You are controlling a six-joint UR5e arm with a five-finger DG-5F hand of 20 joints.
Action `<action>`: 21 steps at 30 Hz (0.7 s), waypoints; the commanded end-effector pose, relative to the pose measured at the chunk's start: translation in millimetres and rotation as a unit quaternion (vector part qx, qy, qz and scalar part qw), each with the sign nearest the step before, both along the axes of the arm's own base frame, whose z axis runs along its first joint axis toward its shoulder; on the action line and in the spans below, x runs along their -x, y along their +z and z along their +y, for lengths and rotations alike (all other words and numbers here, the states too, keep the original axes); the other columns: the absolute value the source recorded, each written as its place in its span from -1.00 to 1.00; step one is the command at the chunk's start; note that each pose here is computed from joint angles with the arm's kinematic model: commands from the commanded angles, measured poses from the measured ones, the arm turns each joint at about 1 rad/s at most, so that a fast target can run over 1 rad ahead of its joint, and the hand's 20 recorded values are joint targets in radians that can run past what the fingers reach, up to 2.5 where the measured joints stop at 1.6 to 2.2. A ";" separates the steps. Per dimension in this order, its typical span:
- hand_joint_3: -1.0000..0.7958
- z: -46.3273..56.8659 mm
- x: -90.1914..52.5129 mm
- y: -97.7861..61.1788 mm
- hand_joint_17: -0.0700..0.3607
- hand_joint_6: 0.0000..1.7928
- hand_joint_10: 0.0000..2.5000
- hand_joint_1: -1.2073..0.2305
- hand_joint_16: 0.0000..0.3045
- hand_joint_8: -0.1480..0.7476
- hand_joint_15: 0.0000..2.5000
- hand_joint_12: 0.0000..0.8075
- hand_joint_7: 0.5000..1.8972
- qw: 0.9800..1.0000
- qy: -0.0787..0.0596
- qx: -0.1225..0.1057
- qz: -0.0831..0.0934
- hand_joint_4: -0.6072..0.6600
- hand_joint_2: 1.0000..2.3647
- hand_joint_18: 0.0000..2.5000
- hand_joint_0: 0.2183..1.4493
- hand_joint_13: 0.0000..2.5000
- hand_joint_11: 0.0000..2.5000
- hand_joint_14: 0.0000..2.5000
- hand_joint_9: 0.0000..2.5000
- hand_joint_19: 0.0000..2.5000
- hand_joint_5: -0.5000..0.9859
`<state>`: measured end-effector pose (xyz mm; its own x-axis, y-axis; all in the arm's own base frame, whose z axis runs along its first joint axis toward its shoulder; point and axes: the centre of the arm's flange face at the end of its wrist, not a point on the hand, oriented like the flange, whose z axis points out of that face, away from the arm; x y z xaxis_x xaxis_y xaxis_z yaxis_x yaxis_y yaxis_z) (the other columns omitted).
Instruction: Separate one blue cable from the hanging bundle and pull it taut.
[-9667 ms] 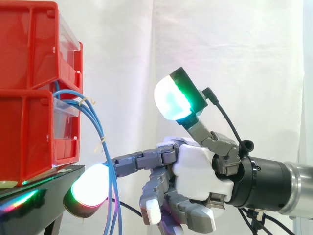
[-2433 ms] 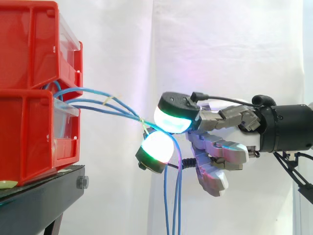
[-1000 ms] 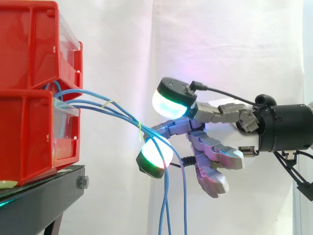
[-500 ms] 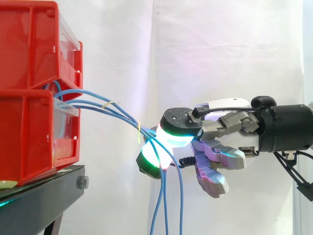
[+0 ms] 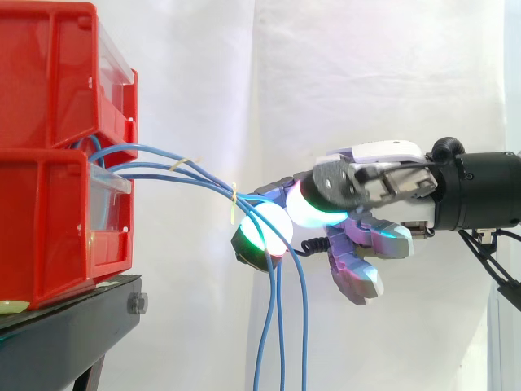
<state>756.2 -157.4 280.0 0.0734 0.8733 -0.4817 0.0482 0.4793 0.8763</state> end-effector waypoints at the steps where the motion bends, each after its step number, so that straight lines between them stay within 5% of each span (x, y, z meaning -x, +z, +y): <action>1: -0.44 0.4 0.2 0.4 0.27 -0.44 -0.99 -0.06 -0.41 -0.42 -0.78 -0.32 0.12 1.000 0.001 0.002 0.001 0.13 -1.00 0.55 -0.78 0.38 -0.84 -0.99 0.64 -0.78 -0.13; 7: -0.44 0.1 0.2 0.4 0.24 -0.44 -0.99 0.60 -0.42 -0.52 -0.79 -0.35 0.12 1.000 -0.001 0.002 0.001 0.06 -1.00 0.46 -0.73 0.36 -0.90 -0.99 0.65 -0.77 -0.12; 10: -0.44 0.1 0.2 0.4 0.14 -0.44 -0.99 0.68 -0.49 -0.61 -0.78 -0.41 0.13 1.000 -0.001 0.002 0.001 0.02 -1.00 0.32 -0.66 0.30 -0.87 -0.99 0.64 -0.72 -0.12; 14: -0.44 -1.6 0.4 0.4 0.05 -0.44 -0.99 0.62 -0.55 -0.71 -0.79 -0.44 0.12 1.000 -0.009 0.002 0.001 -0.01 -1.00 0.20 -0.55 0.27 -0.84 -0.99 0.66 -0.69 -0.12; 21: -0.44 -4.2 2.8 -1.8 -0.06 -0.44 -0.99 0.18 -0.61 -0.78 -0.77 -0.50 0.09 0.999 -0.037 0.000 0.012 -0.04 -1.00 0.12 -0.30 0.23 -0.78 -0.99 0.69 -0.64 -0.12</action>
<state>754.8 -160.5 279.4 0.1106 0.8677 -0.4847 0.0804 0.4782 0.8745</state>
